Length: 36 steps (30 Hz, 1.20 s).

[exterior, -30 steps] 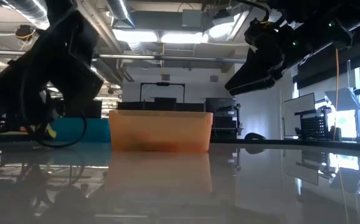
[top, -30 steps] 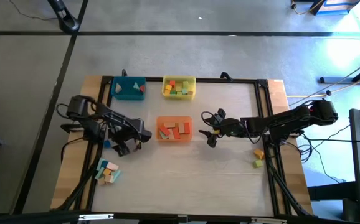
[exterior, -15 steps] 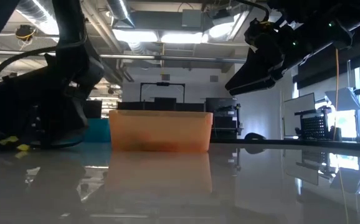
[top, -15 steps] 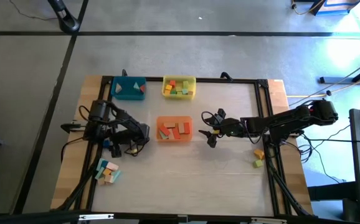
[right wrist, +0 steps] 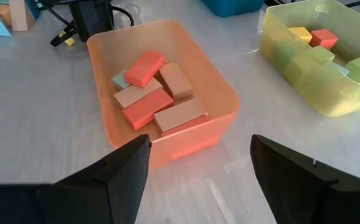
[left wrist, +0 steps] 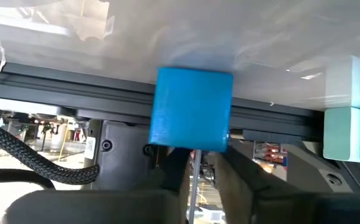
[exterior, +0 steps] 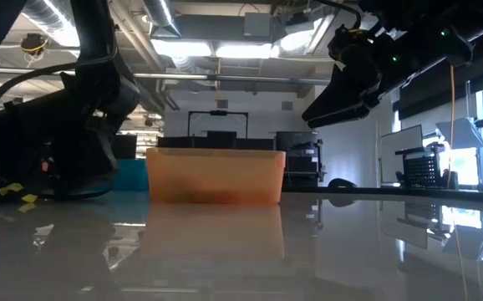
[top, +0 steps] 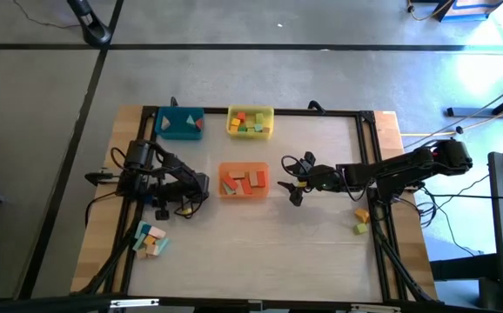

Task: Sort blocks by size
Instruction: Put the blue square block into the yellow bin

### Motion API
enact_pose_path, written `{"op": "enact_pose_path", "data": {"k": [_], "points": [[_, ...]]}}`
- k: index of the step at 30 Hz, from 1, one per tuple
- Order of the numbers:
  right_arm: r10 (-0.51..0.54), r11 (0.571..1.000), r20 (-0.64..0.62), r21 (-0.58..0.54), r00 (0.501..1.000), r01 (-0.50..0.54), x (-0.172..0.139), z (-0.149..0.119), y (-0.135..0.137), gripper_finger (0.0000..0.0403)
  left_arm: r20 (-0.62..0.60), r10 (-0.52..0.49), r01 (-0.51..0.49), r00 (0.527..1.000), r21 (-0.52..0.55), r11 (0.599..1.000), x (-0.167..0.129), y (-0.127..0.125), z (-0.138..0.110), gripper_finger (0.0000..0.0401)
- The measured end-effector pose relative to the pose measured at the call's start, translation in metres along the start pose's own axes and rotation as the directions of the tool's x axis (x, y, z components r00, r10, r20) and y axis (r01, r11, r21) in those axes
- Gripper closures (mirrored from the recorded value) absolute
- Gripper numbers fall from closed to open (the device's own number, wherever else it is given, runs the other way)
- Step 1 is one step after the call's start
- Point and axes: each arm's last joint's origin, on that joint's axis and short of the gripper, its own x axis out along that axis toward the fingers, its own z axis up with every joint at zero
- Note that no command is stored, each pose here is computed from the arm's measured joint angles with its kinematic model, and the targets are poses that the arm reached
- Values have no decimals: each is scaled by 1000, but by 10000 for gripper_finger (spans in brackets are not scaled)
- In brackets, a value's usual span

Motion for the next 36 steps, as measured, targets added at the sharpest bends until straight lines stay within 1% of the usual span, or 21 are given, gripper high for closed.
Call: {"op": "enact_pose_path", "data": {"k": [4,6,9,12,14,21,23,26,28,31,33,36], "points": [[0,1000,0,0,1000,0,0,0,0,127,4,1,-1,1000,20,1000,-1,0,0,376],[0,1000,0,0,1000,0,0,0,0,127,9,2,-2,1000,24,1000,-4,-1,1,387],[0,1000,0,0,1000,0,0,0,0,127,50,1,-2,999,30,1000,-12,-2,0,396],[0,1000,0,0,1000,0,0,0,0,127,130,21,-25,991,30,999,-25,-2,-4,398],[0,1000,-1,0,1000,0,0,0,0,127,174,38,-40,984,12,999,-32,-1,-7,396],[0,1000,0,0,1000,0,0,0,0,127,344,20,-14,939,-21,1000,-57,3,-21,389],[0,1000,-1,0,1000,0,0,0,0,127,363,26,-15,931,-33,999,-61,4,-28,389],[0,1000,-1,0,1000,0,0,0,0,127,378,28,-3,926,-65,998,-64,7,-45,389],[1,1000,-1,0,1000,-1,0,0,0,127,420,21,12,907,-77,997,-67,9,-55,388],[1,1000,-1,0,1000,-1,0,0,0,127,515,12,49,857,-105,993,-71,11,-68,380],[1,1000,-1,0,1000,-1,0,0,0,127,578,-5,90,816,-119,989,-73,12,-76,364],[1,1000,-1,0,1000,-1,0,0,0,127,668,-33,146,744,-114,983,-78,13,-84,325]]}}
